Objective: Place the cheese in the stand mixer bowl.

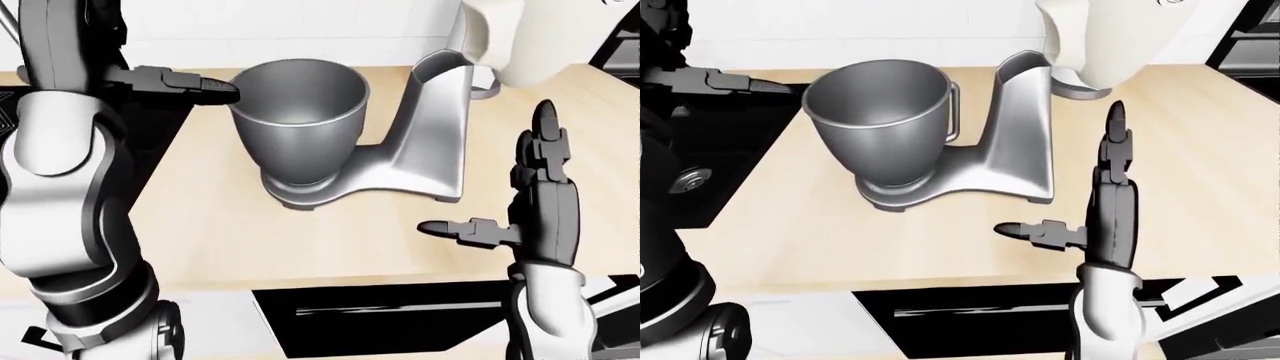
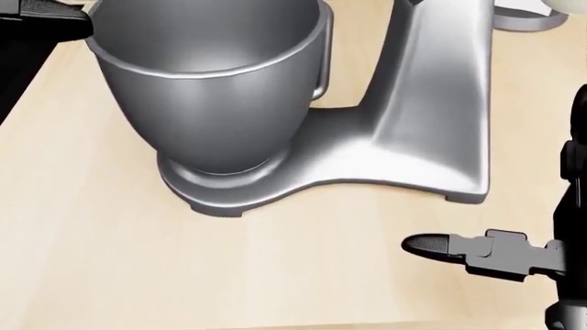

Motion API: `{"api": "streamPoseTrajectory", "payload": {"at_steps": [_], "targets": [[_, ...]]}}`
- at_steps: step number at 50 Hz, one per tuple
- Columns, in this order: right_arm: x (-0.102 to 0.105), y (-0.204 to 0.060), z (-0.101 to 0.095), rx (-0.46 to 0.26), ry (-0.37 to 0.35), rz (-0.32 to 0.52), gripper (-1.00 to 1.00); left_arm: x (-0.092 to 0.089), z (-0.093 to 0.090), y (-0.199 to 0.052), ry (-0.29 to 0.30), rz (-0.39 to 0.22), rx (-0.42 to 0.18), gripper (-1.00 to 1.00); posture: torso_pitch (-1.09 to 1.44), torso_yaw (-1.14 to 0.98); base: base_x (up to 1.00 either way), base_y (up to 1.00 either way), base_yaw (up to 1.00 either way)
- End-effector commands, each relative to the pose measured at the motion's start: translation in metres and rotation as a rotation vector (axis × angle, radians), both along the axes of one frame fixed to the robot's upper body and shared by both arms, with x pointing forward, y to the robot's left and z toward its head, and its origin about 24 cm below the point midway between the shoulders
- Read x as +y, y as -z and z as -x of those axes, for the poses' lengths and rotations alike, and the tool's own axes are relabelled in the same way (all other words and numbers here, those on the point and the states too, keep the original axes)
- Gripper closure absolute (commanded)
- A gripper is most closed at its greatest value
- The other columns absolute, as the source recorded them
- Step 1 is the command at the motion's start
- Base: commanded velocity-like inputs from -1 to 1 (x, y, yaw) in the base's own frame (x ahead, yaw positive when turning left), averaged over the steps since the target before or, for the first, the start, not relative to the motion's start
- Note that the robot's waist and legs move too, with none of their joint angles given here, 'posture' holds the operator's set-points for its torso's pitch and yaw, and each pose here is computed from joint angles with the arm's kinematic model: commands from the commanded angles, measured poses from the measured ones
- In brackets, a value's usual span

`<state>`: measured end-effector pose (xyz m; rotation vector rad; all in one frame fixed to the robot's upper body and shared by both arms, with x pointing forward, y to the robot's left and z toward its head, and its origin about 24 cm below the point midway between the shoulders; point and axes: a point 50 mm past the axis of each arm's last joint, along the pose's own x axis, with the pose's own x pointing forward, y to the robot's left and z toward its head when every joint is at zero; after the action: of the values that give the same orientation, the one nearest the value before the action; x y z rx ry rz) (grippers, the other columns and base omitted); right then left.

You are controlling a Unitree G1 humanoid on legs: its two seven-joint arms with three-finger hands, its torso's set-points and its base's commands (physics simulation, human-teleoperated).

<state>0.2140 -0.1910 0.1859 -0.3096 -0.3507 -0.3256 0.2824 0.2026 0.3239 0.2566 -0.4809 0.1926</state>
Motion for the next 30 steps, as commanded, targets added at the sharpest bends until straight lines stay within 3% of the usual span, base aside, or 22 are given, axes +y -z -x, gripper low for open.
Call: {"api": "streamPoseTrajectory", "payload": {"at_steps": [1,30], "targets": [[0.001,-0.012,0.004,-0.076,-0.003,0.021,-1.0,0.001,0.01,-0.013,-0.005,-0.005,-0.077,-1.0,0.0,0.0,0.0,0.0,0.0],[0.005,-0.013,0.004,-0.077,-0.008,0.021,-1.0,0.011,0.032,-0.01,-0.025,0.018,-0.09,-1.0,0.0,0.0,0.0,0.0,0.0]]}}
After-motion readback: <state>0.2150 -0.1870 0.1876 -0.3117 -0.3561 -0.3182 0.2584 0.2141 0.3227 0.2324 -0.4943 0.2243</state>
